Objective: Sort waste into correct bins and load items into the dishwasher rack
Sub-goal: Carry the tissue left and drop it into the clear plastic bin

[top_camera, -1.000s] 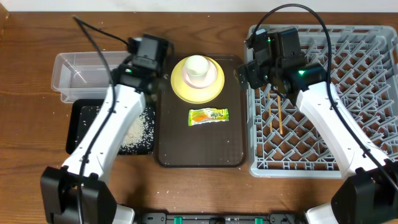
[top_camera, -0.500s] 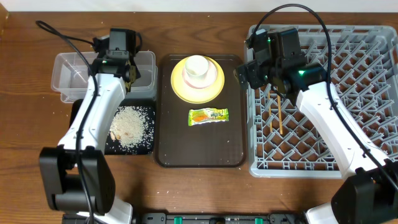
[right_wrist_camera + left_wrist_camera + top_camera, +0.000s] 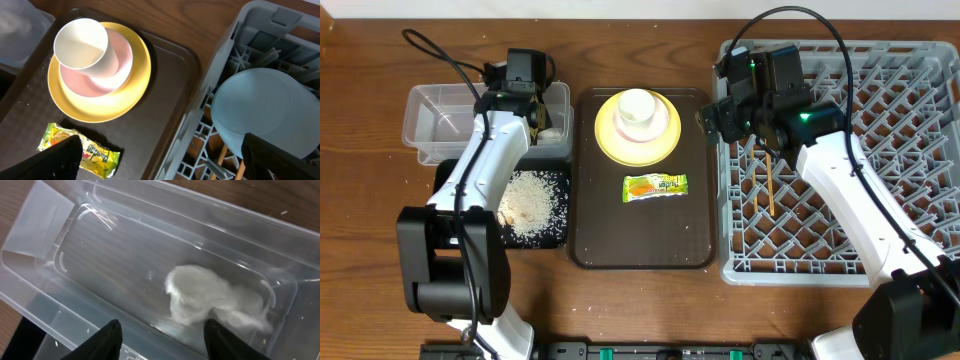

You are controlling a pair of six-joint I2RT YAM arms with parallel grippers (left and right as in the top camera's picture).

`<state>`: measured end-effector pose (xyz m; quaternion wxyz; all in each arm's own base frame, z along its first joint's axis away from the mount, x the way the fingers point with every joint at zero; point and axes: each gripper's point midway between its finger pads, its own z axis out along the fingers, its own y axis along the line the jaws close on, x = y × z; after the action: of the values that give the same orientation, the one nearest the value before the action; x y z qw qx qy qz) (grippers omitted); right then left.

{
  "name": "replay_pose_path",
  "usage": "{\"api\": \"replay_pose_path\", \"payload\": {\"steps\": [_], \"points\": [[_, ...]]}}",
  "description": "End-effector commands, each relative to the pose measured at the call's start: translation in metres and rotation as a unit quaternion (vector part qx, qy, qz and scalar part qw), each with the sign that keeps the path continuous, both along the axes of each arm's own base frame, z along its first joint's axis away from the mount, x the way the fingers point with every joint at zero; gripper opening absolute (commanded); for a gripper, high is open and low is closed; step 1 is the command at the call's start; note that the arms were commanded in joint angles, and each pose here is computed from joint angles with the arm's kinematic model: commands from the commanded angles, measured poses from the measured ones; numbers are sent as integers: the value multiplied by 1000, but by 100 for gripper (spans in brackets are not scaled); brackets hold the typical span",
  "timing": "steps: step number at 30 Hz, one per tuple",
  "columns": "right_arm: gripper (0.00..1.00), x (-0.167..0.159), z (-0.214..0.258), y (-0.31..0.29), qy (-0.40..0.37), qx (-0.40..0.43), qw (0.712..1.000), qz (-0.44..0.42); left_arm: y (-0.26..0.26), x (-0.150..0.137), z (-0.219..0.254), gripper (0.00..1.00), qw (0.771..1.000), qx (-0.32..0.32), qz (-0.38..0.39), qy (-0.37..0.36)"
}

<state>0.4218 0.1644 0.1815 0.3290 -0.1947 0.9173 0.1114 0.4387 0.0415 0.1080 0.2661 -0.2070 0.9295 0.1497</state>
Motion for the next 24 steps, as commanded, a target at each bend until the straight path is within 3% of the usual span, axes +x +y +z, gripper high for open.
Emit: {"api": "replay_pose_path", "payload": {"steps": [1,6,15,24], "points": [[99,1,-2,2,-2,-5,1000,6,-2,-1,20,56,1000,6,-11,-15],[99,1,-2,2,-2,-5,1000,6,-30,-14,57,56,997,-31,-50,-40],[99,1,-2,2,-2,-5,1000,6,-144,-72,90,45,945,-248,-214,-7],[99,1,-2,2,-2,-5,1000,6,-192,-115,42,45,924,-259,-264,95]]}}
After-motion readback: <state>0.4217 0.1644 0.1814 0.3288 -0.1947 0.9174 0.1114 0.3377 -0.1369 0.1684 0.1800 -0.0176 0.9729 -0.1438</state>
